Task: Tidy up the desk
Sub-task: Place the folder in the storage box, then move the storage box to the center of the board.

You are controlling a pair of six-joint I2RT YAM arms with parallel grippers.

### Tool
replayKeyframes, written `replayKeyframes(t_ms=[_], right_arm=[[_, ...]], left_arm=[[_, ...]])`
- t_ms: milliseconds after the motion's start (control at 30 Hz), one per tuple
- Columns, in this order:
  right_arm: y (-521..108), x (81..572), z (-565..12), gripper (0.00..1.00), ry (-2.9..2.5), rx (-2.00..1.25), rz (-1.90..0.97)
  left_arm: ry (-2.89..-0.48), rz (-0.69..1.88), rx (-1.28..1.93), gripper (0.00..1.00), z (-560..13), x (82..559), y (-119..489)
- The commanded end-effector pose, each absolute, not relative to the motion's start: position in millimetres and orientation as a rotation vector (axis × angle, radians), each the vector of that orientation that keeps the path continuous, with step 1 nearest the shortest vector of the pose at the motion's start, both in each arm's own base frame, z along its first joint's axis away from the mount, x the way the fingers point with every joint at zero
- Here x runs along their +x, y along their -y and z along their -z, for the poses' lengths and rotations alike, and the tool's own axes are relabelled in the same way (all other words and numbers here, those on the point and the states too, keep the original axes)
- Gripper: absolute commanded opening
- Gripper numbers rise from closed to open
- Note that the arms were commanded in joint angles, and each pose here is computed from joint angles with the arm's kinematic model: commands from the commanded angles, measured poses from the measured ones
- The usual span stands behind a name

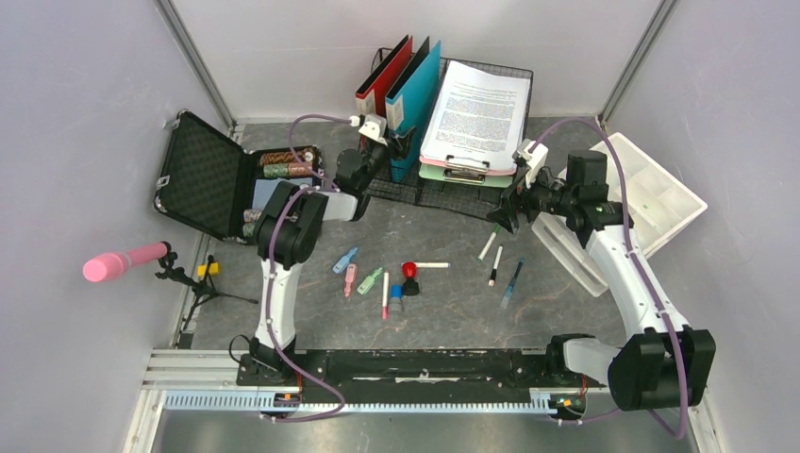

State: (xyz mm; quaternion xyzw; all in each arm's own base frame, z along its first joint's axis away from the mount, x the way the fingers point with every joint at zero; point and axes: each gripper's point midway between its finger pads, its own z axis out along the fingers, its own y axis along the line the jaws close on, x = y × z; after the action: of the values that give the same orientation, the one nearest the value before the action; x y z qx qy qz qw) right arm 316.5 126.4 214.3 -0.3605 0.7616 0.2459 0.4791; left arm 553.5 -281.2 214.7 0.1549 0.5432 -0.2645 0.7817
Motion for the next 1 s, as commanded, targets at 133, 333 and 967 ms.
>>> replayKeyframes(t_ms=[133,333,967], right_arm=[[-126.5,310.8,-242.0,0.98,-1.776,-0.887,-0.571],[-114.9,308.5,-264.8,0.98,-1.759,-0.843,-0.464],[-83.1,301.4,-251.0,0.98,-1.866,-0.698,-0.285]], left_arm=[[-1.089,0.501,0.392,0.75,-298.0,514.8,264.2],[-1.238,0.515,0.449,0.93,-301.8,478.8,254.0],[-1.786,0.303,0.522,1.00,-265.0,300.0,142.0]])
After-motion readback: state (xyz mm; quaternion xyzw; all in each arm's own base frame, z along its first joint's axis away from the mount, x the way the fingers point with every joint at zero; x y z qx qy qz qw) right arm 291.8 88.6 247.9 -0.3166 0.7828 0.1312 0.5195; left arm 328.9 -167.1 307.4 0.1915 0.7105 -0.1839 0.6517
